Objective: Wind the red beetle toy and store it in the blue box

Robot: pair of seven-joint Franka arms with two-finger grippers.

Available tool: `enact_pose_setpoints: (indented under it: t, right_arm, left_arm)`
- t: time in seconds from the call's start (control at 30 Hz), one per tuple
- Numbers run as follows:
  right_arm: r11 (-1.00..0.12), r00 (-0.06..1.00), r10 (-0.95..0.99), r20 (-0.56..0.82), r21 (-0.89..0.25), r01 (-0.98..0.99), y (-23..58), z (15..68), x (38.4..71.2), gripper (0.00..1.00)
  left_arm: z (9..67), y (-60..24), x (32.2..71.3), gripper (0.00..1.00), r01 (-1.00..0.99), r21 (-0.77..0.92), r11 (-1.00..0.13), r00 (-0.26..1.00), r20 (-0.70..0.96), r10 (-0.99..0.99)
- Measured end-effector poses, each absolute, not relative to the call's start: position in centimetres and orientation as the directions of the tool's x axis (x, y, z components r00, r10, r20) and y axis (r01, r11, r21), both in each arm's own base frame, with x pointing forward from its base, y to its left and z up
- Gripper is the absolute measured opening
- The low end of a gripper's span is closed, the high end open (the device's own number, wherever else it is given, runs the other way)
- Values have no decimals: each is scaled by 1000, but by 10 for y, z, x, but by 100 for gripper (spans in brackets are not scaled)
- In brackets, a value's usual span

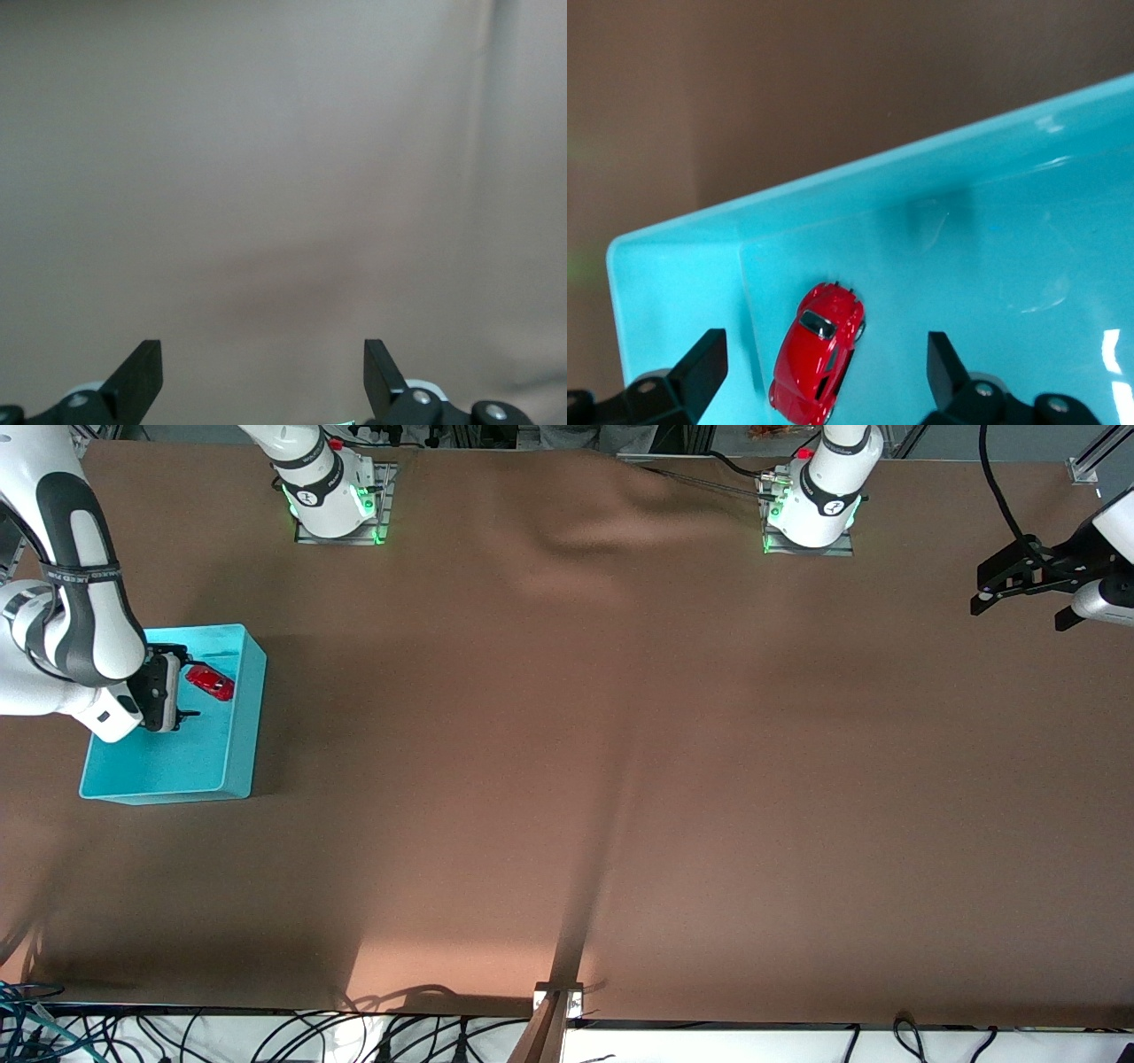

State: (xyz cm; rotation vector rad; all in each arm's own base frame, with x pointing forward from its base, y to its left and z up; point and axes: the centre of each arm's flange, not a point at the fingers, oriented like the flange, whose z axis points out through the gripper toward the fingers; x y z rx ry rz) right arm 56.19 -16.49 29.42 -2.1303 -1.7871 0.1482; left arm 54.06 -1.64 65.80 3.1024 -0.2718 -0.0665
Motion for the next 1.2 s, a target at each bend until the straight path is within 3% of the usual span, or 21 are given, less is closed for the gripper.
enact_pose_setpoints:
  t: [0.23, 0.63, 0.87, 1.2]
  right_arm:
    - [-252, 314, 939, 138, -345, 904, -148, 374, 585, 100]
    - [-653, 688, 725, -30, -348, 673, -98, 504, 602, 100]
    - [-847, 866, 489, -99, -290, 445, -81, 551, 595, 100]
    - [-968, 967, 178, -182, -207, 140, -79, 575, 581, 100]
  left_arm:
    - [658, -16, 541, 100, -173, 30, -984, 984, -40, -174]
    - [658, -16, 541, 100, -173, 30, -984, 984, -40, -174]
    - [658, -16, 541, 100, -173, 30, -984, 984, -40, -174]
    - [658, -16, 541, 100, -173, 30, -984, 984, -40, -174]
